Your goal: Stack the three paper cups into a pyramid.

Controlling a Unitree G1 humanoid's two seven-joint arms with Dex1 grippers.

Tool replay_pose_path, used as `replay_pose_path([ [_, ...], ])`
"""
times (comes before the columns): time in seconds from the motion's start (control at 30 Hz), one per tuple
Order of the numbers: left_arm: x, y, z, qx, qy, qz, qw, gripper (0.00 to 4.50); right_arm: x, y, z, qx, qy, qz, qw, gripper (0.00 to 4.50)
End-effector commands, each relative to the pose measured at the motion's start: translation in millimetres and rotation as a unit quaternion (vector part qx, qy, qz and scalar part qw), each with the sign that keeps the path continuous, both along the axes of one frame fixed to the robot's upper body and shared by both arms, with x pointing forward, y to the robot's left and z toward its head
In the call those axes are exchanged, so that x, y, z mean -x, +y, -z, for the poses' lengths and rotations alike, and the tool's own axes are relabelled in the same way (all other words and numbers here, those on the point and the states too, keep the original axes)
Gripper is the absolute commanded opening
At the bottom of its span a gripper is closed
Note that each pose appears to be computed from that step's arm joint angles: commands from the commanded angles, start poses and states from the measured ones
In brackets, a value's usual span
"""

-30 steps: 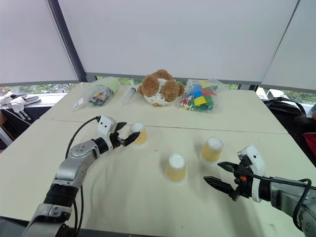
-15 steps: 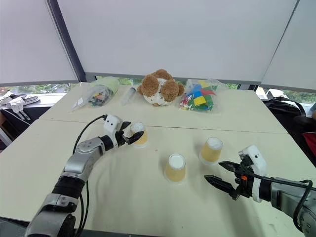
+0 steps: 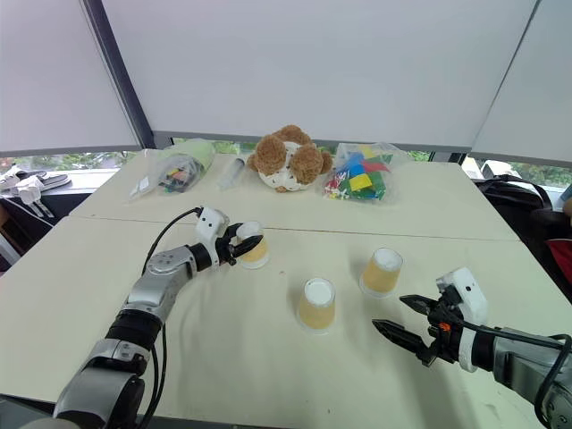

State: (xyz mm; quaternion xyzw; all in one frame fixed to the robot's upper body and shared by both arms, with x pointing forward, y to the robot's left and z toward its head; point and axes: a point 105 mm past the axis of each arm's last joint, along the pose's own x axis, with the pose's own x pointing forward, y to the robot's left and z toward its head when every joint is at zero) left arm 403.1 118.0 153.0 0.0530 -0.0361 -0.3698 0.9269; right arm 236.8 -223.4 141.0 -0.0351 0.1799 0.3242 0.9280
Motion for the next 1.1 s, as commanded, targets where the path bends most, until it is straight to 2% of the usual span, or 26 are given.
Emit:
replay_pose_path([
  [0.03,16.0,15.3,-15.7,0.043,-0.016,0.001,0.999,2.16,0.2,-3.7,-11.4,0.004,-0.028,0.005,1.0,4.5],
  [0.13,39.8,16.4,-6.9,0.049,0.005,0.018,0.999,2.16,-0.4,-5.6,-11.3,0.004,-0.027,0.007,1.0,4.5],
  [0.23,69.3,2.5,1.2,0.043,0.028,0.062,0.997,2.16,-3.7,-6.4,-10.9,0.002,-0.027,0.005,1.0,4.5],
  [0.33,82.9,-14.6,-2.7,0.033,0.017,0.086,0.996,2.16,-8.0,-4.4,-11.2,0.0,-0.027,-0.003,1.0,4.5],
  [0.5,86.2,-32.7,-12.5,0.017,-0.003,0.106,0.994,2.16,-10.6,-3.2,-12.2,0.001,-0.027,-0.01,1.0,4.5],
  [0.6,90.3,-49.5,-7.2,0.002,-0.001,0.141,0.99,2.16,-11.4,-1.1,-11.1,0.0,-0.027,-0.012,1.0,4.5],
  [0.7,84.4,-61.2,-1.9,-0.006,-0.003,0.157,0.988,2.16,-11.2,1.1,-10.4,0.0,-0.028,-0.013,1.0,4.5],
  [1.1,80.1,-67.3,6.6,-0.019,-0.005,0.185,0.983,2.16,-4.2,-1.9,-8.3,0.001,-0.029,0.002,1.0,4.5],
])
